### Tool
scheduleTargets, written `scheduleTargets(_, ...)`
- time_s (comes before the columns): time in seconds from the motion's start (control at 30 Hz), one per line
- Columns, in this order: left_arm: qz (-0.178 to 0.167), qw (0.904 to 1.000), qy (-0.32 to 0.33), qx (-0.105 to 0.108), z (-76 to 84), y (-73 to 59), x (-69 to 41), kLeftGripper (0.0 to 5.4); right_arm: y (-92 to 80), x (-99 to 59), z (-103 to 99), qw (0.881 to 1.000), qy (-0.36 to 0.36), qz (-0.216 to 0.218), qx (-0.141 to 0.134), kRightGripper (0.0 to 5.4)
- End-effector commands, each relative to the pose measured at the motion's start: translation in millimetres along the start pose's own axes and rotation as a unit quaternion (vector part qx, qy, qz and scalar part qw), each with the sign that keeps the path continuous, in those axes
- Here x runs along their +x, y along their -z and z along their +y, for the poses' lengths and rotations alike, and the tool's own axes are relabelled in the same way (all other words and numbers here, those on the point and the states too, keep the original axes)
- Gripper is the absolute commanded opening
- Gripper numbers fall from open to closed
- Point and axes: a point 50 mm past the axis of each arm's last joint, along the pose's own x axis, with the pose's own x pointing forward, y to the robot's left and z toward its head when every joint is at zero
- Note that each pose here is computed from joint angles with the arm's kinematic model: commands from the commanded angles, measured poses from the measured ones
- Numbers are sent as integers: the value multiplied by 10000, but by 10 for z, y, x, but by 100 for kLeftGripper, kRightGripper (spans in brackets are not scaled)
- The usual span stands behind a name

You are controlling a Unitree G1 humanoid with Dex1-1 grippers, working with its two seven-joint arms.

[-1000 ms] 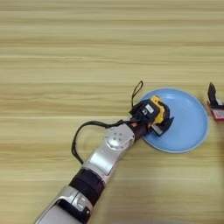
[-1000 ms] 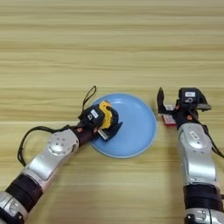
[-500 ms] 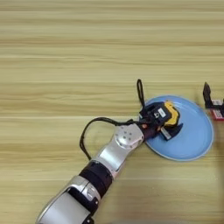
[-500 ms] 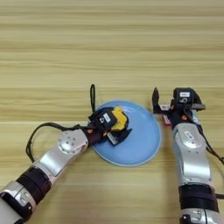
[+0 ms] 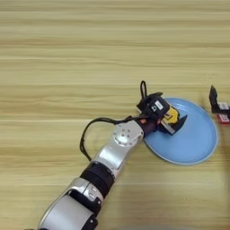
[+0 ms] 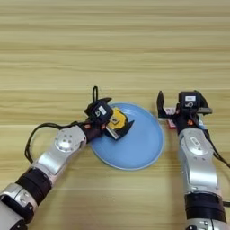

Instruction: Move the objects on the table

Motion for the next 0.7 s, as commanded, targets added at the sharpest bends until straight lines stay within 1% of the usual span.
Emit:
scheduleTargets(0.03,-813,9955,-63,-483,38,-306,14,539,-10,-41,-80,9996,147,5,-235,540)
scheduleTargets(0.1,-1079,9925,-121,-568,104,-424,-21,539,-10,-58,-90,9995,152,5,-259,540)
scheduleTargets(0.2,-1389,9880,-400,-553,281,-567,-96,539,5,-101,-126,9989,204,35,-418,540)
scheduleTargets(0.27,-1462,9855,-646,-572,418,-604,-139,539,23,-131,-153,9985,229,66,-493,540)
scheduleTargets(0.33,-1479,9826,-973,-565,572,-611,-181,539,46,-157,-179,9982,251,113,-542,540)
scheduleTargets(0.43,-1430,9755,-1657,-238,849,-581,-273,539,77,-204,-220,9970,287,172,-703,540)
scheduleTargets(0.47,-1402,9719,-1883,-161,937,-558,-307,539,87,-219,-227,9966,284,192,-745,540)
scheduleTargets(0.5,-1315,9657,-2237,-84,1063,-509,-360,539,102,-242,-234,9961,273,223,-811,540)
scheduleTargets(0.57,-1186,9528,-2791,-110,1260,-416,-459,539,128,-281,-247,9949,251,279,-932,540)
scheduleTargets(0.6,-1145,9463,-3021,-111,1333,-382,-504,539,138,-300,-251,9944,235,298,-984,540)
scheduleTargets(0.63,-1125,9414,-3179,-102,1382,-356,-536,539,144,-319,-253,9940,209,317,-1023,540)
scheduleTargets(0.7,-1081,9320,-3455,-170,1458,-306,-589,539,176,-363,-250,9933,120,386,-1080,540)
